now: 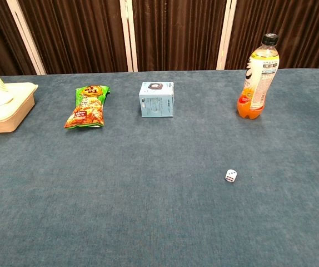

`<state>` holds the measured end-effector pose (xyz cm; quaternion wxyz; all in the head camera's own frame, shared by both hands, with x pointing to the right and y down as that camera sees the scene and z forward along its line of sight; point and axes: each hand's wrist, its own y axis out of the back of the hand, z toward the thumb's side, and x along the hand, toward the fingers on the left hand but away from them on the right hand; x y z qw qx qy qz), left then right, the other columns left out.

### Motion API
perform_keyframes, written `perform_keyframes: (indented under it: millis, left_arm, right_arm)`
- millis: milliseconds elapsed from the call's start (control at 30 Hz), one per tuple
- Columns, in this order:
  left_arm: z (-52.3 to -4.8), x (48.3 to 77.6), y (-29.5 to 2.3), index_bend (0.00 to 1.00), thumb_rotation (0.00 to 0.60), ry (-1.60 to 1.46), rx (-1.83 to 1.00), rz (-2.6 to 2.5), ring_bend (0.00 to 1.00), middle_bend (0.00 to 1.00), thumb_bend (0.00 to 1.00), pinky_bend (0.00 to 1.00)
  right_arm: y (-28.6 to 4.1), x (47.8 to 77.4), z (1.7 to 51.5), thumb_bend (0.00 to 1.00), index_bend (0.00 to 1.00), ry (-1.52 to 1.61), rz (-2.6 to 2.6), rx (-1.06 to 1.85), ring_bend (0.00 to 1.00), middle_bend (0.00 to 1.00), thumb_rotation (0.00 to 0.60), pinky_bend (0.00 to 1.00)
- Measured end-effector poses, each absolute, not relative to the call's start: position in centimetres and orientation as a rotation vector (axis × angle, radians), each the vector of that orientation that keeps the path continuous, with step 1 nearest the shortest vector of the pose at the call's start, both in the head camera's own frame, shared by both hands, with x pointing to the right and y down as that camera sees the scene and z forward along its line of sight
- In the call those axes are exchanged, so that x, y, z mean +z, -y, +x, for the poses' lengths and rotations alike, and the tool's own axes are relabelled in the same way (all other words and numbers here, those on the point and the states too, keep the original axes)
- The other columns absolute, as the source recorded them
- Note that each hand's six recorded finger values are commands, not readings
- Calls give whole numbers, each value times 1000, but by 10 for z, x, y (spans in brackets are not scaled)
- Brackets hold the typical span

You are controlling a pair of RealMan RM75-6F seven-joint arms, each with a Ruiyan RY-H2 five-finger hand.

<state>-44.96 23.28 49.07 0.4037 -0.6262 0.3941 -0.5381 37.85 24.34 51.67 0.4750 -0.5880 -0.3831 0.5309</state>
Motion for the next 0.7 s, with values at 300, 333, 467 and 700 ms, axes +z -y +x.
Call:
perform_keyframes:
  millis: [300, 333, 467, 700]
  left_arm:
    - [-451, 490, -233, 0, 600, -1000, -1361, -1580, 0, 0, 0, 0]
    - [-451, 491, -232, 0, 600, -999, -1362, -1580, 0, 0, 0, 0]
    - [-451, 495, -230, 0, 600, -988, -1379, -1575, 0, 0, 0, 0]
    - [-454, 509, -224, 0, 600, -971, -1440, -1558, 0, 0, 0, 0]
  right_arm:
    - [-246, 525, 376, 0, 5, 904, -1463, 1310, 0, 8, 600, 0]
    - [-246, 528, 376, 0, 5, 893, -1470, 1314, 3, 54, 600, 0]
    - [-239, 541, 368, 35, 5, 841, -1491, 1311, 323, 452, 600, 120]
    - [-217, 575, 338, 423, 5, 681, -1569, 1260, 663, 722, 600, 851]
